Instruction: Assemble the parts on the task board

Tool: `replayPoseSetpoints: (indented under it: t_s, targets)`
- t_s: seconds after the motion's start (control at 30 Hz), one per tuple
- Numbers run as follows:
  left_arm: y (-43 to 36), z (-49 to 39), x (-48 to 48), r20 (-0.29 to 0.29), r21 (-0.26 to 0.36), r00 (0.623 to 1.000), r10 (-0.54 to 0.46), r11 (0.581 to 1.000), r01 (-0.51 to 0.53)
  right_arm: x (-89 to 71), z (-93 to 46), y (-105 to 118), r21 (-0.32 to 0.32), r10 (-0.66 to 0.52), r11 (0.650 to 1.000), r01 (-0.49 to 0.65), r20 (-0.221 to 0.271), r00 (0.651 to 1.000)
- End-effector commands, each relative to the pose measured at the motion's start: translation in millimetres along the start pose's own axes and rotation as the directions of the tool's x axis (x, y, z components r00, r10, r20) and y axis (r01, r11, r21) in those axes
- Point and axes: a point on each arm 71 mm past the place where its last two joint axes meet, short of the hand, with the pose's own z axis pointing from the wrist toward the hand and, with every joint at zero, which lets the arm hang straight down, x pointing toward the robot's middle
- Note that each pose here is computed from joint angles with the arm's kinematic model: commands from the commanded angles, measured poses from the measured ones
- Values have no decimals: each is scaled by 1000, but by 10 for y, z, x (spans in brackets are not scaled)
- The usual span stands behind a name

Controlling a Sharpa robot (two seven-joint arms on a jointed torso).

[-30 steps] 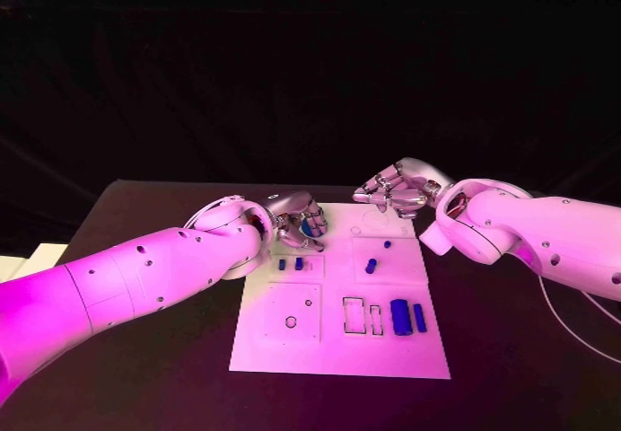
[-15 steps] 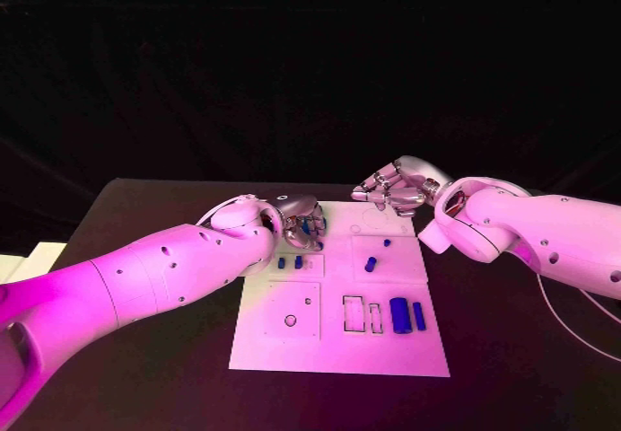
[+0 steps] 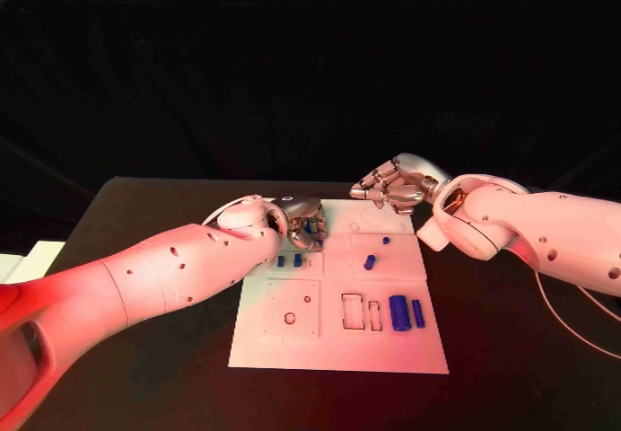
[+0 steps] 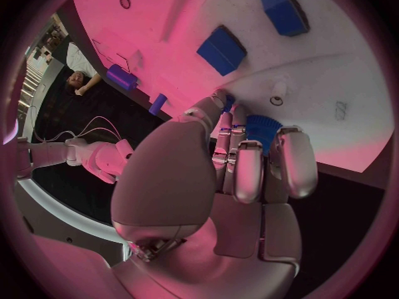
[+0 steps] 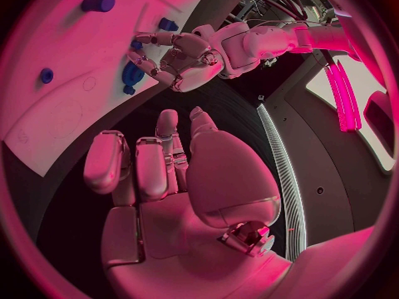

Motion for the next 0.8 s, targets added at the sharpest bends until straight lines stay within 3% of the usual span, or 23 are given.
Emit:
replayPoseSetpoints:
  t_s: [0.03,0.37,0.8]
  targets:
    - [-22,10,49,-32,1,999,11,1000,-11,15,2,15,-12,-3,1000,3,-6,1000]
    - [-26,17,61,-36,-8,999,19,1000,-19,23,5,23,-15,-3,1000,3,-9,1000]
    - [-4,-67,-33,50,8,998,-23,1000,23,19,4,21,-15,-5,1000,5,-6,1000]
